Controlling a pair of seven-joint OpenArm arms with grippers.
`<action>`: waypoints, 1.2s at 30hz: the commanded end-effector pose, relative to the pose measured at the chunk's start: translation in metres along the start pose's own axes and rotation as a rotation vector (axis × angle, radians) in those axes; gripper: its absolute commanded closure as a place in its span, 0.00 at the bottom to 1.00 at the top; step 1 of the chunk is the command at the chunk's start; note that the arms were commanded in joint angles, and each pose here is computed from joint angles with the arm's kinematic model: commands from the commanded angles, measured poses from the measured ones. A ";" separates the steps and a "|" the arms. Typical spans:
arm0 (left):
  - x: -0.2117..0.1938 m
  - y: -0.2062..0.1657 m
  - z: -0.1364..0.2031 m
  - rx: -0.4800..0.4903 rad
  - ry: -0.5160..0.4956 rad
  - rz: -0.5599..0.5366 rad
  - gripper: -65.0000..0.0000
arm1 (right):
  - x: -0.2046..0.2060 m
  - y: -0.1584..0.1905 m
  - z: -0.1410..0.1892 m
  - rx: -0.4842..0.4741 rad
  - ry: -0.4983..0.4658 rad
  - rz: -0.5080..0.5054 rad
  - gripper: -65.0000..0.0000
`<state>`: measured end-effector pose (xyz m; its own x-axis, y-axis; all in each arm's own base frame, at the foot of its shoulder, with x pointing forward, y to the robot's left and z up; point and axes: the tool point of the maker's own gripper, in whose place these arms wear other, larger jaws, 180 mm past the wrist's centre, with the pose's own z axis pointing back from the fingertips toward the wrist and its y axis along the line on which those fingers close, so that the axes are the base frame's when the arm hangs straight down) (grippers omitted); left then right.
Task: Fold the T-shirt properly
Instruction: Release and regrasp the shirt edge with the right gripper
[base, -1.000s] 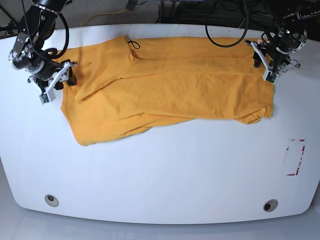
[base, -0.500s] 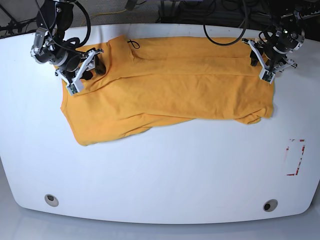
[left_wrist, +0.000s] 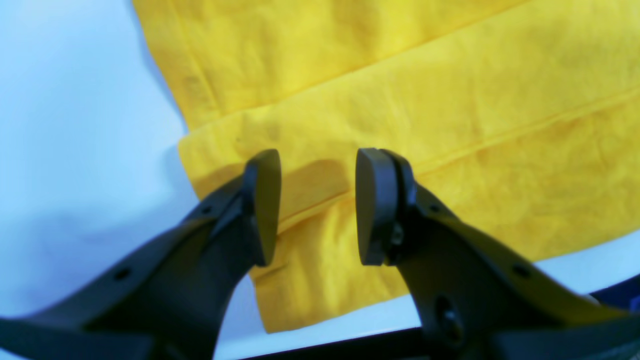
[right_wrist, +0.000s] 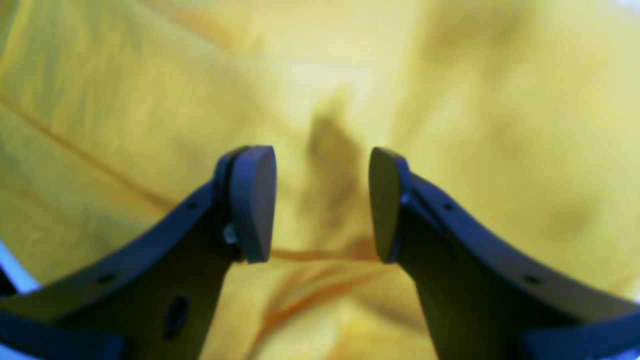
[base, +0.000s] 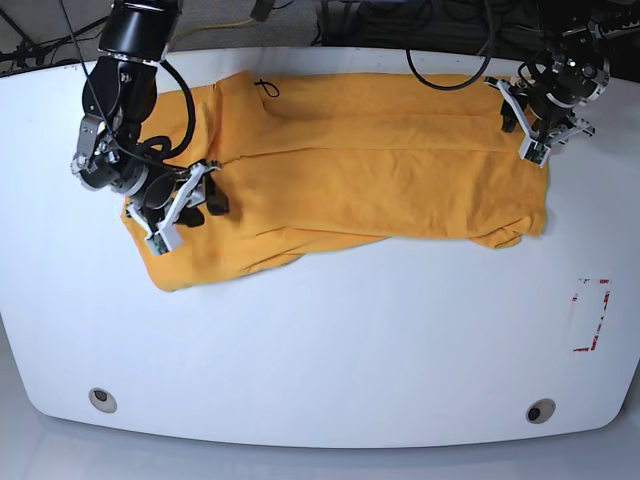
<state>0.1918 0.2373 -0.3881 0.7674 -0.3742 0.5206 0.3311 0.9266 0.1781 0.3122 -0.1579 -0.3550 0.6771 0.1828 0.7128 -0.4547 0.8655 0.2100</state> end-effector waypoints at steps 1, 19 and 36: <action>0.008 0.005 0.003 0.013 -0.032 -0.008 0.64 | 0.008 -0.013 0.015 -0.037 0.022 0.058 0.56; 0.014 0.005 0.002 0.013 -0.046 -0.008 0.64 | -0.076 -0.011 0.068 -0.155 0.133 -0.060 0.34; 0.014 0.006 0.002 0.015 -0.044 -0.009 0.64 | -0.079 0.004 0.045 -0.096 0.109 -0.141 0.91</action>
<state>0.1972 0.2360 -0.3859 0.7597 -0.3747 0.5314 0.3309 0.9263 0.1802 0.2169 -0.1917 -0.3928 0.8259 0.1089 0.5532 -0.2836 0.9283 0.2406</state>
